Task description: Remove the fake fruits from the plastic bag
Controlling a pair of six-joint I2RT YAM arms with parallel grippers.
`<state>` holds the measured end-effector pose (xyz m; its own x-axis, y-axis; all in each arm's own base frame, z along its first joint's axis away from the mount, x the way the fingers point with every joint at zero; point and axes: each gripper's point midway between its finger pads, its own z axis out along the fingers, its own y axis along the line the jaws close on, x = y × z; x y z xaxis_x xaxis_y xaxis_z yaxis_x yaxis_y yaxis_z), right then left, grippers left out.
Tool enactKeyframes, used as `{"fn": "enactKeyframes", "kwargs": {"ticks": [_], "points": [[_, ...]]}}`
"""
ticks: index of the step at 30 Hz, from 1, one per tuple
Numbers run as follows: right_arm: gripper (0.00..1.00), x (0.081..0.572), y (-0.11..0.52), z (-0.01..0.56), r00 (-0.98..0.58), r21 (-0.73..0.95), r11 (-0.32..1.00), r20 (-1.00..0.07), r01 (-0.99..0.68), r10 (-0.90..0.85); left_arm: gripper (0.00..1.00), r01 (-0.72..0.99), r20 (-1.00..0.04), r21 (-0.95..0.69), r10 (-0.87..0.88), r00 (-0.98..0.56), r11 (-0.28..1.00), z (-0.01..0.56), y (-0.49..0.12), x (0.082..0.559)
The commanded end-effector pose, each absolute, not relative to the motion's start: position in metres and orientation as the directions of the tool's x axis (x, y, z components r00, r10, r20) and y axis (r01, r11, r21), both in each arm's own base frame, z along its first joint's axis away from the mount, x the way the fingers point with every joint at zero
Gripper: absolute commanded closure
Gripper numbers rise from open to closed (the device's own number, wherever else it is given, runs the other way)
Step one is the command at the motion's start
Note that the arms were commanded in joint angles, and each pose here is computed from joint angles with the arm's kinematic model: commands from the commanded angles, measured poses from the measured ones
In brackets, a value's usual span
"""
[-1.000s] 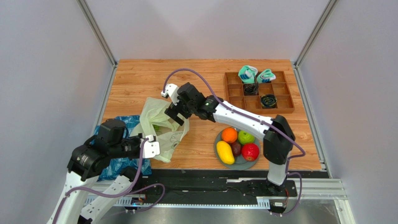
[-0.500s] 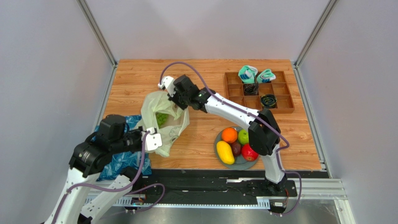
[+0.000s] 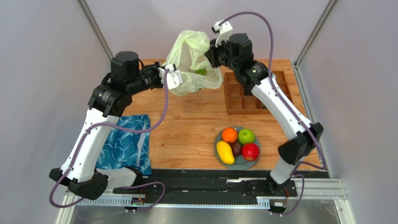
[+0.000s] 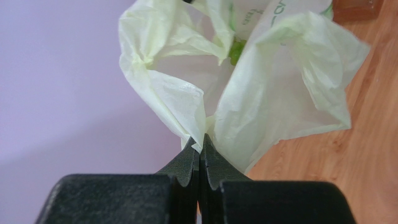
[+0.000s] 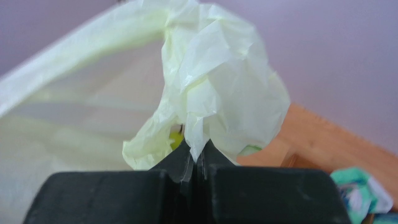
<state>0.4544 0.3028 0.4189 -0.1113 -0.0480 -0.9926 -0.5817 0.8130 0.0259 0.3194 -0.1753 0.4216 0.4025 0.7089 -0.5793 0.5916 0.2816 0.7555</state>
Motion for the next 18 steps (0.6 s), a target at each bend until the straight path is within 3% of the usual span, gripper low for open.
{"fn": "enactKeyframes", "kwargs": {"ticks": [1, 2, 4, 5, 6, 7, 8, 9, 10, 12, 13, 15, 16, 18], "points": [[1.0, 0.366, 0.289, 0.379, -0.328, 0.216, 0.756, -0.945, -0.618, 0.002, 1.0, 0.609, -0.433, 0.793, 0.704, 0.563, 0.001, 0.397, -0.173, 0.274], [1.0, 0.346, 0.288, 0.312, -0.462, 0.265, 0.749, -0.885, -0.607, -0.062, 1.0, 0.601, -0.408, 0.797, 0.679, 0.61, -0.061, 0.388, -0.17, 0.252], [1.0, 0.313, 0.28, 0.268, -0.557, 0.322, 0.739, -0.826, -0.592, -0.086, 1.0, 0.713, -0.462, 0.686, 0.667, 0.584, -0.149, 0.326, -0.161, 0.209], [1.0, 0.287, 0.271, 0.23, -0.616, 0.339, 0.742, -0.778, -0.578, -0.124, 0.93, 0.75, -0.487, 0.635, 0.656, 0.576, -0.187, 0.305, -0.16, 0.19], [1.0, 0.273, 0.266, 0.209, -0.656, 0.358, 0.748, -0.743, -0.559, -0.135, 0.67, 0.803, -0.516, 0.549, 0.662, 0.543, -0.231, 0.278, -0.154, 0.165], [0.99, 0.261, 0.262, 0.195, -0.675, 0.361, 0.747, -0.721, -0.558, -0.155, 0.53, 0.844, -0.549, 0.479, 0.669, 0.502, -0.24, 0.251, -0.146, 0.14], [0.98, 0.242, 0.257, 0.179, -0.694, 0.369, 0.736, -0.695, -0.567, -0.187, 0.33, 0.861, -0.565, 0.442, 0.667, 0.485, -0.251, 0.24, -0.144, 0.125], [0.93, 0.237, 0.255, 0.179, -0.688, 0.363, 0.728, -0.698, -0.581, -0.201, 0.05, 0.876, -0.58, 0.416, 0.672, 0.462, -0.243, 0.232, -0.14, 0.114], [0.74, 0.236, 0.253, 0.181, -0.667, 0.341, 0.72, -0.711, -0.604, -0.222, 0.04, 0.888, -0.6, 0.412, 0.673, 0.433, -0.203, 0.227, -0.134, 0.102], [0.61, 0.241, 0.252, 0.198, -0.61, 0.292, 0.709, -0.755, -0.642, -0.241, 0.04, 0.881, -0.616, 0.458, 0.67, 0.414, -0.124, 0.235, -0.132, 0.107], [0.51, 0.247, 0.252, 0.208, -0.564, 0.249, 0.7, -0.784, -0.669, -0.261, 0.02, 0.889, -0.636, 0.457, 0.692, 0.343, -0.021, 0.241, -0.127, 0.113], [0.45, 0.261, 0.256, 0.244, -0.475, 0.187, 0.688, -0.842, -0.701, -0.255, 0.01, 0.864, -0.672, 0.49, 0.683, 0.287, 0.119, 0.263, -0.129, 0.133], [0.4, 0.265, 0.256, 0.255, -0.433, 0.15, 0.68, -0.861, -0.717, -0.268, 0.01, 0.871, -0.705, 0.43, 0.691, 0.16, 0.237, 0.265, -0.127, 0.144], [0.34, 0.272, 0.257, 0.273, -0.398, 0.124, 0.68, -0.879, -0.723, -0.263, 0.01, 0.854, -0.756, 0.402, 0.646, 0.105, 0.332, 0.284, -0.13, 0.153]]}}
